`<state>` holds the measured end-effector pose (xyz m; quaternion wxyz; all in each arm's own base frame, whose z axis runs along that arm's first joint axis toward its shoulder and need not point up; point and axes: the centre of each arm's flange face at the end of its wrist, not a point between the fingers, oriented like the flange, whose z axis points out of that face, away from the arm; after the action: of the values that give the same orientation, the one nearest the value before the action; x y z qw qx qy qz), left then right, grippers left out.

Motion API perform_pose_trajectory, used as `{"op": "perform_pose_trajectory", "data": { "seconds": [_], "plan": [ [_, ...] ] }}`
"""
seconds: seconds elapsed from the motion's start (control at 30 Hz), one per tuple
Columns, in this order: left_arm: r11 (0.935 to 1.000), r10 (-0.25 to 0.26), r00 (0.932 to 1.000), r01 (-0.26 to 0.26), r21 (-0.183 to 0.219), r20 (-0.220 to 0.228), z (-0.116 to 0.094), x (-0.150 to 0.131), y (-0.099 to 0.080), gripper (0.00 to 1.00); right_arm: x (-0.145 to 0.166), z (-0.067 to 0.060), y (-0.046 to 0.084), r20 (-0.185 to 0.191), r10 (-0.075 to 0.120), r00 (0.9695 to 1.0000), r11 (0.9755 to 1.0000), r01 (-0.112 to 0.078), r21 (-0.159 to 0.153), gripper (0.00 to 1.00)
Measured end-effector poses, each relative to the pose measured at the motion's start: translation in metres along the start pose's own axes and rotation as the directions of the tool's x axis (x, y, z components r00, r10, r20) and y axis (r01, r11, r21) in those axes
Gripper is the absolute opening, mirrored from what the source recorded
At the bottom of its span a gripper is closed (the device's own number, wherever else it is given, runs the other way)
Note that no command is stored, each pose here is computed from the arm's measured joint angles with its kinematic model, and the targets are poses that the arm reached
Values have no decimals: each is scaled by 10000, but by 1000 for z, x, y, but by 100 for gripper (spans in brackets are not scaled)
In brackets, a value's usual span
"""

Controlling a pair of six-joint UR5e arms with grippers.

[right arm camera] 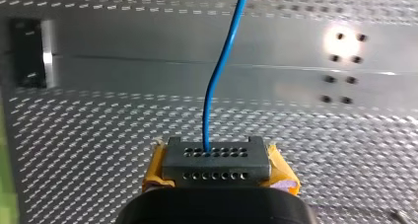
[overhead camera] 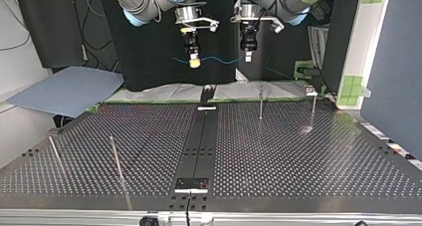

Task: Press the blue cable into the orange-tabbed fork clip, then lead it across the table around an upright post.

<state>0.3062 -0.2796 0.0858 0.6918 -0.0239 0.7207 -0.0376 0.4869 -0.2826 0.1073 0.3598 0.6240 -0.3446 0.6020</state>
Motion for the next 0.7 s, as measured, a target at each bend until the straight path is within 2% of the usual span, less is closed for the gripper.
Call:
{"op": "perform_pose_trajectory", "data": {
  "seconds": [0.13, 0.27, 0.37, 0.57, 0.7],
  "plan": [
    [9994, -334, 9994, 335, -115, 58, 1, -11, 2, 0, 26, 10, 1, -303, 426, 9986, 9985, -436, -324, 0],
    [9963, -776, 9967, 785, -361, 252, 4, -24, 6, 0, 54, 23, 8, -640, 868, 9942, 9934, -912, -698, 0],
    [9925, -1108, 9928, 1129, -468, 461, 8, -34, 9, 0, 73, 29, 13, -825, 1041, 9911, 9911, -1103, -743, 0],
    [9835, -1656, 9826, 1708, -594, 842, 12, -53, 14, 0, 102, 31, 20, -903, 1117, 9896, 9921, -1163, -468, 0],
    [9827, -1647, 9820, 1714, -695, 929, 15, -56, 17, 0, 117, 25, 19, -853, 1111, 9901, 9932, -1136, -251, 0]
  ]
}}
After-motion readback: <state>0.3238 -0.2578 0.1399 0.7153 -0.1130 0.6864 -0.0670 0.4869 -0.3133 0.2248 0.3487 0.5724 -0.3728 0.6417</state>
